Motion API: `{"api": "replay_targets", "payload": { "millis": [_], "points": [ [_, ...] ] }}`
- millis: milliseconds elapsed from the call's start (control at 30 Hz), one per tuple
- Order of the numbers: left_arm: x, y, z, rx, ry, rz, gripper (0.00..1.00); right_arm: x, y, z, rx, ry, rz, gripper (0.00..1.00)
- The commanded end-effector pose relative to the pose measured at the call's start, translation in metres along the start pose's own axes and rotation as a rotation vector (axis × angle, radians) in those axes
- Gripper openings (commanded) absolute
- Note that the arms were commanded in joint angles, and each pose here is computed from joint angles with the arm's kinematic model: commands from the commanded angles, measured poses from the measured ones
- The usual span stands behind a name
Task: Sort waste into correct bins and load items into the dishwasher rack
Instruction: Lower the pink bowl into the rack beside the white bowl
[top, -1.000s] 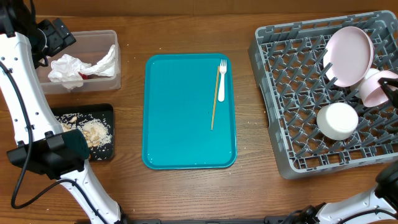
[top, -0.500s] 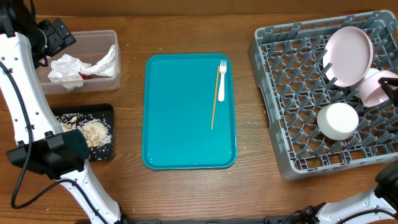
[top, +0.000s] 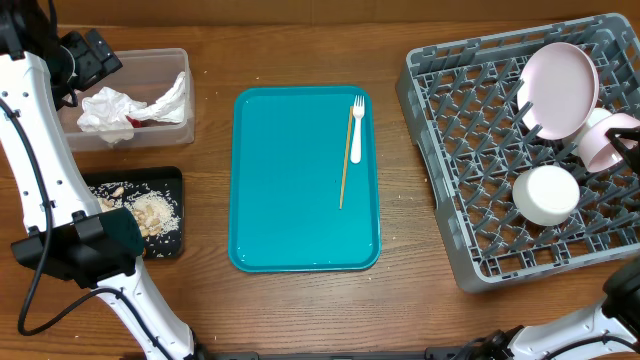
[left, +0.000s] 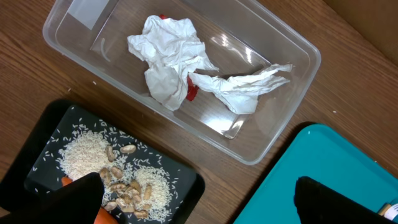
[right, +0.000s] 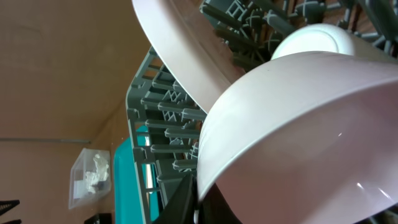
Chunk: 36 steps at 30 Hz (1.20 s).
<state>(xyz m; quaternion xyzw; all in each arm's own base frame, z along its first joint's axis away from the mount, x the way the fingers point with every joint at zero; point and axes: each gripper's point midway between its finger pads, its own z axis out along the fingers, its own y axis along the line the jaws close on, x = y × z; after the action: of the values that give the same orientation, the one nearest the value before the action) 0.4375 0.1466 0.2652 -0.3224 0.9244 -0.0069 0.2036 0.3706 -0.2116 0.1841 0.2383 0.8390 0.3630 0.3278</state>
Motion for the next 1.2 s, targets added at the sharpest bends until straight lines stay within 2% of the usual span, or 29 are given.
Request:
{"api": "replay_targets", "payload": {
  "millis": [0, 67, 233, 433, 533, 600, 633, 767, 933, 1000, 1167],
  "points": [
    [0.000, -0.001, -0.016, 0.004, -0.033, -0.011, 1.00, -0.010, -0.007, -0.010, 0.144, -0.016, 0.067, 0.15],
    [0.000, -0.001, -0.016, 0.004, -0.033, -0.011, 1.00, -0.012, -0.007, -0.021, 0.217, -0.032, 0.118, 0.23],
    [0.000, -0.001, -0.016, 0.004, -0.033, -0.010, 1.00, -0.006, 0.002, -0.043, 0.334, -0.036, 0.217, 0.22],
    [0.000, -0.001, -0.016, 0.004, -0.033, -0.011, 1.00, 0.013, 0.002, -0.049, 0.378, 0.022, 0.287, 0.19],
    [0.000, -0.001, -0.016, 0.004, -0.033, -0.011, 1.00, 0.023, 0.006, -0.045, 0.381, 0.061, 0.307, 0.31],
    [0.000, -0.001, -0.016, 0.004, -0.033, -0.011, 1.00, 0.028, 0.004, -0.039, 0.444, 0.094, 0.280, 0.36],
    [0.000, -0.001, -0.016, 0.004, -0.033, -0.011, 1.00, 0.033, 0.001, -0.031, 0.537, 0.115, 0.275, 0.38],
    [0.001, -0.001, -0.016, 0.004, -0.032, -0.010, 1.00, 0.031, 0.005, -0.005, 0.733, 0.112, 0.191, 0.46],
    [0.000, -0.001, -0.016, 0.004, -0.033, -0.011, 1.00, 0.016, 0.014, 0.011, 1.035, -0.010, 0.043, 0.54],
    [0.000, -0.001, -0.016, 0.004, -0.033, -0.011, 1.00, 0.016, 0.016, 0.015, 1.093, -0.013, -0.005, 0.58],
    [0.000, -0.001, -0.016, 0.004, -0.033, -0.011, 1.00, 0.023, -0.003, 0.017, 1.154, 0.036, 0.007, 0.58]
  ]
}}
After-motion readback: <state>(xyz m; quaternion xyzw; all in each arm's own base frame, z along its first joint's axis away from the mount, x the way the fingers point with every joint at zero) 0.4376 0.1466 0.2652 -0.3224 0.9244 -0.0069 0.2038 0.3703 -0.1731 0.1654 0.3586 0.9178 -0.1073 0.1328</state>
